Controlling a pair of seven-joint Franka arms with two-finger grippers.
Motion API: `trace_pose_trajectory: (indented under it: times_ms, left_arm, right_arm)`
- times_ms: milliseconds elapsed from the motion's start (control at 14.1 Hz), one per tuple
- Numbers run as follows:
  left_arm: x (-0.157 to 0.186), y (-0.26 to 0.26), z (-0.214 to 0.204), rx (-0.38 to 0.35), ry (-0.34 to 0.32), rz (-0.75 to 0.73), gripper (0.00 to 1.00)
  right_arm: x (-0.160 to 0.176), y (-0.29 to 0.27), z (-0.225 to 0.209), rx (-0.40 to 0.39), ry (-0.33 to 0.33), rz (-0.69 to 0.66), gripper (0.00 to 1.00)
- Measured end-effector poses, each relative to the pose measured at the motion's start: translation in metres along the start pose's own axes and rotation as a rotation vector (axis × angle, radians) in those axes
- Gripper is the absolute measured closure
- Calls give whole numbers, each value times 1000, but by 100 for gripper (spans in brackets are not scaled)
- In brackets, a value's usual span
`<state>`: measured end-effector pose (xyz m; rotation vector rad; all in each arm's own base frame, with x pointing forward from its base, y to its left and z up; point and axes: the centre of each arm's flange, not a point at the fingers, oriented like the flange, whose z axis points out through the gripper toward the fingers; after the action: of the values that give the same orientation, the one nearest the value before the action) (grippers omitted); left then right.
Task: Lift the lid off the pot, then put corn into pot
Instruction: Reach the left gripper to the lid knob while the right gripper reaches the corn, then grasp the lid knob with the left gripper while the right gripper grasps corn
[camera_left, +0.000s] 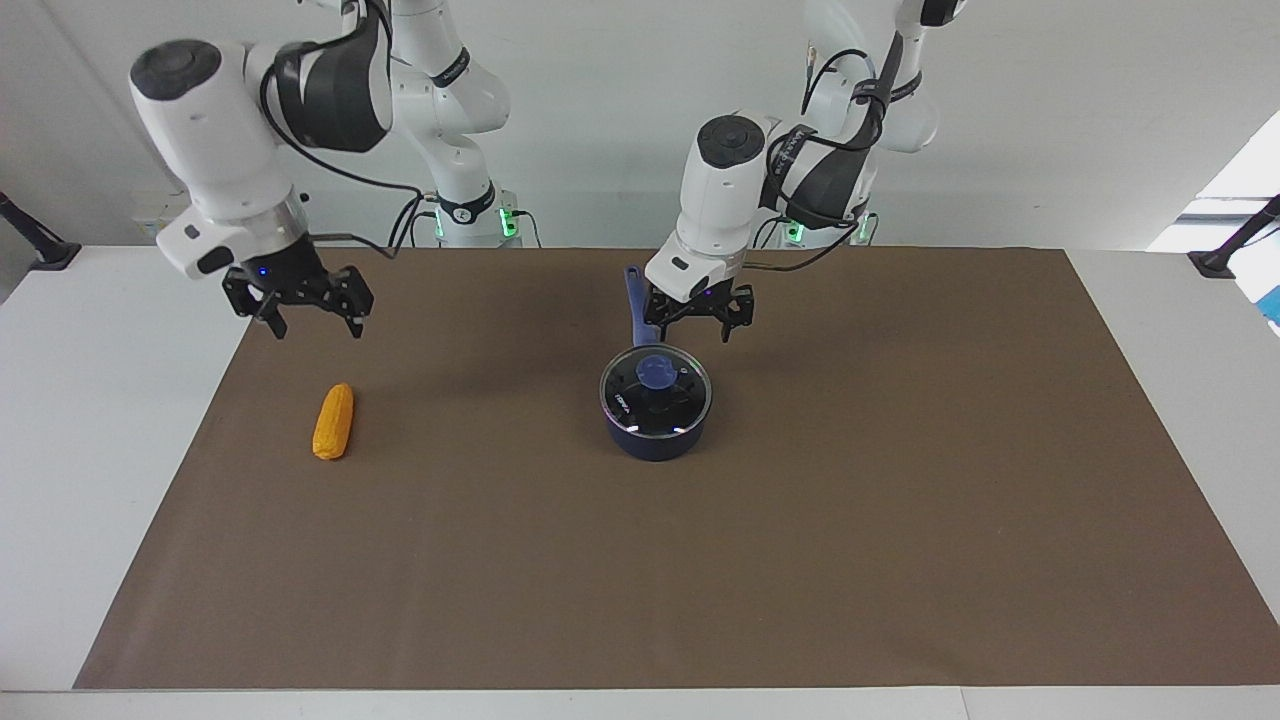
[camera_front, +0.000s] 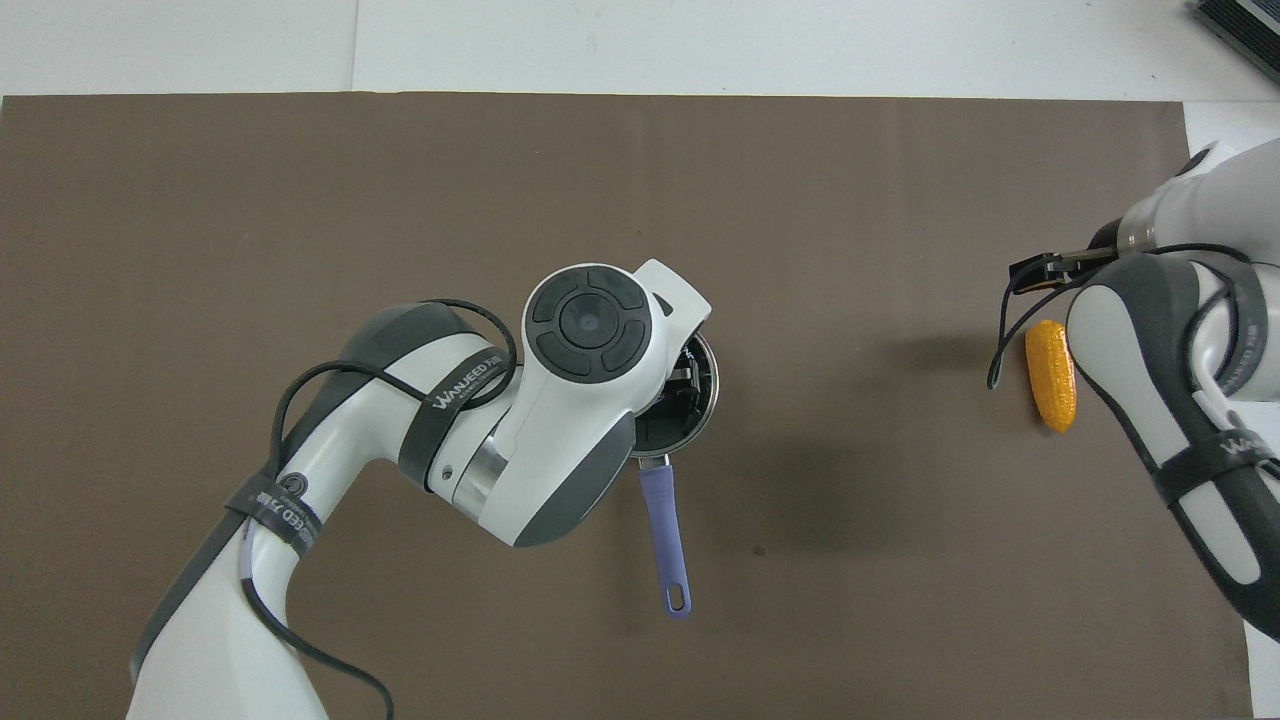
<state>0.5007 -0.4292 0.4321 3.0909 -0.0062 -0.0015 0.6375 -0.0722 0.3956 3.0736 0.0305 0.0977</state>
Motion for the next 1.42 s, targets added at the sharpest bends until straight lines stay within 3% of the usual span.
trace_pose_trajectory:
  times_ms: [497,781,995,1066,1137,1421]
  left_arm:
    - [-1,28,25,13,-17,-29,0]
    - [0,28,24,21,-24,-32,4]
    - [0,26,24,24,-25,-35,40]
    - [1,26,24,23,-25,-35,43]
    - [1,26,23,24,-25,-35,43]
    - [4,23,19,27,-24,-43,43]
  right_arm:
    - [-36,29,83,8,-47,55,0]
    - [-45,29,97,12,-69,58,0]
    - [-49,28,102,15,-81,55,0]
    - [-49,28,102,15,-83,52,0]
    - [-50,28,103,15,-83,50,7]
    - [-52,34,104,16,-90,57,52]
